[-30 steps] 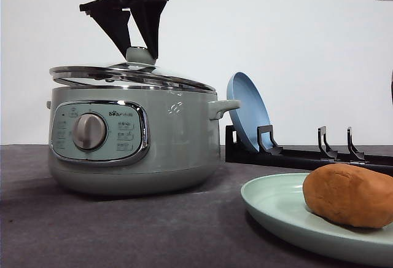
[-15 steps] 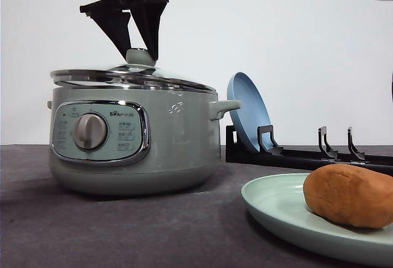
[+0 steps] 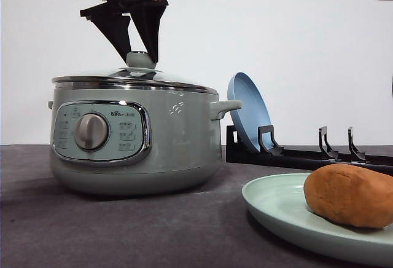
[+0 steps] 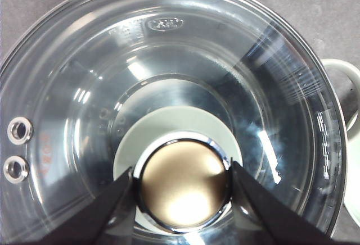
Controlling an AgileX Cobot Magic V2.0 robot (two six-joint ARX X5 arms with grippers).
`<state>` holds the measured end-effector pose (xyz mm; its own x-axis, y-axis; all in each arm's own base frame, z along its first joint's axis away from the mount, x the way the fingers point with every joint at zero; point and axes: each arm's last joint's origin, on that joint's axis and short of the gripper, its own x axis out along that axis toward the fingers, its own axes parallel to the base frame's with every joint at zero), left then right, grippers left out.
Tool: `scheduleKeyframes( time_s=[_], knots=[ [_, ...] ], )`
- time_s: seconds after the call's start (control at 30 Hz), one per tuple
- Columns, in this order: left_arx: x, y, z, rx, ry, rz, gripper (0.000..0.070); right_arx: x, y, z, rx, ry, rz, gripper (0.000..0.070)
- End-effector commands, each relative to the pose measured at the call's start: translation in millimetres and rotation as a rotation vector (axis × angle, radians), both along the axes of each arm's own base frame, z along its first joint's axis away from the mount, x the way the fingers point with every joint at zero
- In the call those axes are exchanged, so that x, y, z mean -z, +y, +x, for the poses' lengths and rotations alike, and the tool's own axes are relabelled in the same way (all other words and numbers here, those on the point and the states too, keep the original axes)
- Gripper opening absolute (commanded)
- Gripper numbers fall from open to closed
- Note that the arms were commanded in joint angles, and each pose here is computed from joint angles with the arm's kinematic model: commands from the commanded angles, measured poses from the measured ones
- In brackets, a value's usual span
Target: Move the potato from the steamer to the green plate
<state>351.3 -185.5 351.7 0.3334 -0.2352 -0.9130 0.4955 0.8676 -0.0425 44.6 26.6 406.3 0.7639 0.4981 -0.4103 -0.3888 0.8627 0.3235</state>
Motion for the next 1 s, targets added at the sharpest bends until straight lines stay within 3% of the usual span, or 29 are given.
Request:
scheduleKeyframes(
  time_s=[0.0, 0.2, 0.37, 0.7, 0.73, 0.87, 0.97],
  knots=[
    [16, -8, 10, 0.023, 0.047, -0.002, 0.0, -5, 0, -1, -0.003, -0.021, 0.005, 0.0699],
    [16, 1, 14, 0.014, 0.043, -0.001, 0.0, -5, 0, -1, -0.003, -0.022, 0.005, 0.0699],
    [16, 8, 18, 0.036, 0.066, -0.069, 0.0, -5, 0, -1, -0.004, -0.021, 0.005, 0.0699],
    [16, 12, 20, 0.028, 0.064, -0.067, 0.0003, -5, 0, 0, -0.003, -0.022, 0.006, 0.0699],
    [16, 12, 20, 0.028, 0.064, -0.068, 0.0021, -5, 0, 0, -0.003, -0.021, 0.006, 0.0699],
    [12, 13, 19, 0.017, 0.054, -0.076, 0.0299, -5, 0, -1, -0.004, -0.021, 0.005, 0.0699],
    [2, 16, 16, 0.006, 0.03, -0.089, 0.0434, -5, 0, -1, -0.004, -0.021, 0.006, 0.0699]
  ],
)
